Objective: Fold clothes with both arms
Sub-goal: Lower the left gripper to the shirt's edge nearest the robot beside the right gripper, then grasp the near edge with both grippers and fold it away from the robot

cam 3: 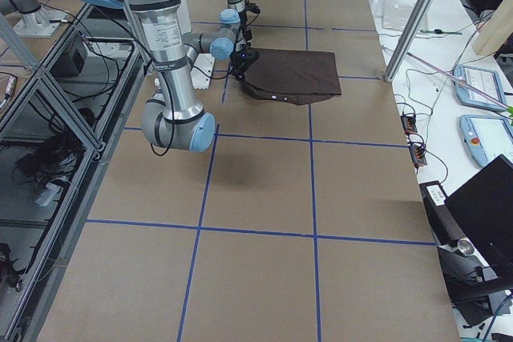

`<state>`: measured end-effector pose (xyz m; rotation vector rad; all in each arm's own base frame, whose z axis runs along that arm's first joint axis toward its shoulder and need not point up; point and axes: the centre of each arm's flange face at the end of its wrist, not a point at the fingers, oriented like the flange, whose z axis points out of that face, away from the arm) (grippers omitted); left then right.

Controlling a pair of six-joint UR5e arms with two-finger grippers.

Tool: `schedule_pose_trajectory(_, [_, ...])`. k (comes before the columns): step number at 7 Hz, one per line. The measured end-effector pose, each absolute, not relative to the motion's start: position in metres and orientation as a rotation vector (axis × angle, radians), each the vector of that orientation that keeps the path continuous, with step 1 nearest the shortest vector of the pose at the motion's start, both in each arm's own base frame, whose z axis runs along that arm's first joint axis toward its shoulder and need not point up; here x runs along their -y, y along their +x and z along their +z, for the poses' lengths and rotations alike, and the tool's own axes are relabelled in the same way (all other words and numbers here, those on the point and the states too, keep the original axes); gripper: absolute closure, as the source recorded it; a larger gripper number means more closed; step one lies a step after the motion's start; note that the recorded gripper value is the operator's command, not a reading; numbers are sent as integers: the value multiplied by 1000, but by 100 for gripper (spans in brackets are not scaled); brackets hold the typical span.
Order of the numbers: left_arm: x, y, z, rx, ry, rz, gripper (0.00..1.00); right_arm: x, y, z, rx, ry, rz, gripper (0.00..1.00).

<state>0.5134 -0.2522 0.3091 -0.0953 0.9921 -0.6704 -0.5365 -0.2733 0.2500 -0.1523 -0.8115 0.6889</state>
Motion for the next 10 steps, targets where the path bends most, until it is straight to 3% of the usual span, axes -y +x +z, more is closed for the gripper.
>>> schedule_pose_trajectory(2, [245,521,311,-985,-102,-661,29,273,-536,250,811,-152,689,100])
schedule_pose_trajectory(5, [243,530,318,-966,-100,-647,50,273,-536,250,812,-151,689,100])
schedule_pose_trajectory(6, [242,531,319,-962,-100,-645,66,273,-536,250,813,-151,689,100])
schedule_pose_trajectory(7, [242,532,320,-961,-100,-644,91,274,-536,249,813,-151,690,100])
schedule_pose_trajectory(8, [242,532,320,-961,-100,-644,100,274,-536,249,813,-152,690,100])
schedule_pose_trajectory(10, [242,532,319,-963,-101,-644,100,273,-536,249,814,-153,689,100])
